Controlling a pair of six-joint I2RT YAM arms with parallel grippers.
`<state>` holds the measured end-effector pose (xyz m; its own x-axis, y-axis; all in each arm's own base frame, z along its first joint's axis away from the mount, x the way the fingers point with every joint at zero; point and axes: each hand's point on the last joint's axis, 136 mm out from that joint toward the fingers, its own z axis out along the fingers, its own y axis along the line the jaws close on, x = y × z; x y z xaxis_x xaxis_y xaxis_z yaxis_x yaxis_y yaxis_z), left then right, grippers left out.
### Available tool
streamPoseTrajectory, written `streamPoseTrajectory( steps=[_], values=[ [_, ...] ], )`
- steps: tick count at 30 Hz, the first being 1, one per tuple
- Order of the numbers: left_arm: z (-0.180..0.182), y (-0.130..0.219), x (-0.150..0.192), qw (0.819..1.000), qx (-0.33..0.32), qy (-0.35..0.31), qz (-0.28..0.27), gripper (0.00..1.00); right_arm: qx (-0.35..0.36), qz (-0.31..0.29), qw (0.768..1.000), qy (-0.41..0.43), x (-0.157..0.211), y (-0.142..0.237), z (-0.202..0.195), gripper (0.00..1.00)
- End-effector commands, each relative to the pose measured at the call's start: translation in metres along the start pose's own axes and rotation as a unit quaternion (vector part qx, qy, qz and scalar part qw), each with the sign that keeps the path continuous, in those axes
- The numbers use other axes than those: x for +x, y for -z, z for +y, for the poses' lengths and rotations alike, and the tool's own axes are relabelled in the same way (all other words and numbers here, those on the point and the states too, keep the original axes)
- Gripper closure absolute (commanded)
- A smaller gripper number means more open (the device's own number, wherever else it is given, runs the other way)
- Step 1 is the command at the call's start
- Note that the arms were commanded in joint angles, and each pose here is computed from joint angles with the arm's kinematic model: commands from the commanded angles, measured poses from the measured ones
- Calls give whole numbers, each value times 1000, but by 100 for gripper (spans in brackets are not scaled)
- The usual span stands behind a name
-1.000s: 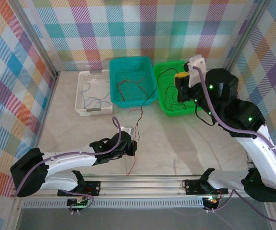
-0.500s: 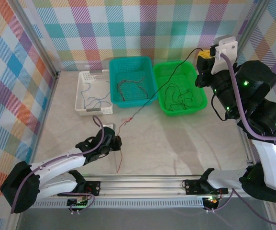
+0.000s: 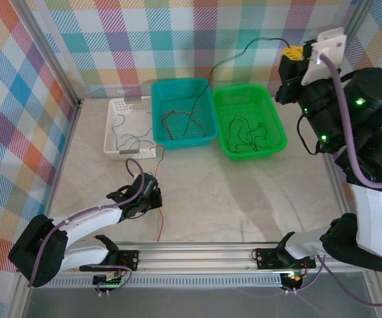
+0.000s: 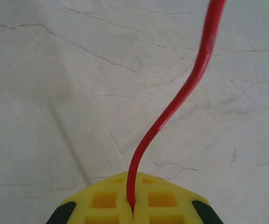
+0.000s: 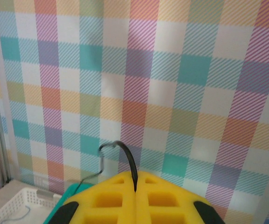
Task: Untangle the cables
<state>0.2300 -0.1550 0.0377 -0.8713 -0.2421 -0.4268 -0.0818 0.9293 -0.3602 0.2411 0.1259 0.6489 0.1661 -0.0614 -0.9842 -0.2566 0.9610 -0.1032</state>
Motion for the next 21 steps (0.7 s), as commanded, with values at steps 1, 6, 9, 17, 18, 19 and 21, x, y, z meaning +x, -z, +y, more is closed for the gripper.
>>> streamPoseTrajectory(
  steps=[1,6,9,17,18,19,21],
  values=[
    [5,-4,4,1000,-6,14,16,100,1,-23,1000,-4,-14,3,-3,100],
    [-7,-2,-2,1000,16,13,14,100,-8,-11,1000,16,-5,-11,9,100],
    [-13,5,-9,1000,26,9,4,100,5,-13,999,38,-4,-20,10,100],
    [-22,24,-16,998,54,4,-16,100,69,-5,991,113,10,-52,8,100],
    [-23,27,-17,998,58,5,-20,100,74,-2,991,115,13,-55,7,100],
    [-24,30,-18,998,62,5,-24,100,77,2,990,115,17,-58,6,100],
    [-26,36,-20,997,70,4,-33,100,84,8,990,111,23,-63,3,100]
  ],
)
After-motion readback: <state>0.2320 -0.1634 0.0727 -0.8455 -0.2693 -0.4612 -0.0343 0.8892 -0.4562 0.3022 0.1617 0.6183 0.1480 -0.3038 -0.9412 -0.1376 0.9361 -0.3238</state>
